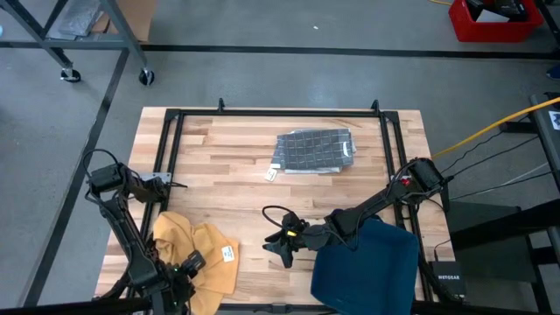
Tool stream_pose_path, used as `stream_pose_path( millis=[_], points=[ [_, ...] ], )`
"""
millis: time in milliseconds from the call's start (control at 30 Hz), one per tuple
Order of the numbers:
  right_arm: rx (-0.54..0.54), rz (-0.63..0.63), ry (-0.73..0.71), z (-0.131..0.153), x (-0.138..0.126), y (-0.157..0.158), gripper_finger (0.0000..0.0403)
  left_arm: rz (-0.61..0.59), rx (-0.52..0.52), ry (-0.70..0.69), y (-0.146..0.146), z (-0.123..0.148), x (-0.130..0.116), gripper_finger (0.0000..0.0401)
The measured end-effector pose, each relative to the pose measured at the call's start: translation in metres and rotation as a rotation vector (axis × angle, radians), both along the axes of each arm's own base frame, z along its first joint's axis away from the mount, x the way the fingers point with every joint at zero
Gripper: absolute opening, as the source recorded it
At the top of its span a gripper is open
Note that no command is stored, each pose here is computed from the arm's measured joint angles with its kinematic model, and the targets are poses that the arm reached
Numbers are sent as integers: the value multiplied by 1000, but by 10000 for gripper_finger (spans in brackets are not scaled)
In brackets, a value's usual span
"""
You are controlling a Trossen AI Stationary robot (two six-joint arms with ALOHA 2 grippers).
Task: Fold towel
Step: Fold the yellow kitchen towel
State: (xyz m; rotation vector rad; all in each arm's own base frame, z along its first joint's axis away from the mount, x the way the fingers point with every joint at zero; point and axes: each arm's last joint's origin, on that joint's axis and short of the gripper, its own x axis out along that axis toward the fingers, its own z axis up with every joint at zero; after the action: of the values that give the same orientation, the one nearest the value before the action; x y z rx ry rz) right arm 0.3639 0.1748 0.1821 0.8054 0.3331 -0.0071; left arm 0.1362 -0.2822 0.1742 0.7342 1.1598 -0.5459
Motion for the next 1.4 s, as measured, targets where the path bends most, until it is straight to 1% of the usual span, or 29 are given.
stream_pose_path(
  millis=[133, 400, 467, 633, 767, 933, 1100, 1233, 1400],
  points=[
    [0, 0, 0, 0, 0, 0, 152, 2, 5, -14, 0, 0, 1, 120],
    [1, 0, -1, 0, 0, 0, 152, 2, 5, -15, 0, 0, 1, 16],
    [1, 0, -2, 0, 0, 0, 152, 4, 5, -15, 0, 0, 1, 5],
    [1, 0, -2, 0, 0, 0, 152, 12, 31, -48, 0, 6, 2, 2],
    [1, 0, -3, 0, 0, 0, 152, 23, 84, -127, 2, 29, 7, 2],
    [1, 1, -3, 1, 0, 0, 152, 70, 186, -254, 13, 74, 17, 1],
    [2, -13, -12, 1, 0, 0, 152, 101, 273, -394, 31, 118, 29, 1],
    [3, -50, -41, 4, 1, -1, 152, 134, 324, -483, 47, 145, 42, 0],
    [31, -76, -107, 11, 3, -1, 152, 162, 408, -566, 69, 167, 56, 0]
  ],
)
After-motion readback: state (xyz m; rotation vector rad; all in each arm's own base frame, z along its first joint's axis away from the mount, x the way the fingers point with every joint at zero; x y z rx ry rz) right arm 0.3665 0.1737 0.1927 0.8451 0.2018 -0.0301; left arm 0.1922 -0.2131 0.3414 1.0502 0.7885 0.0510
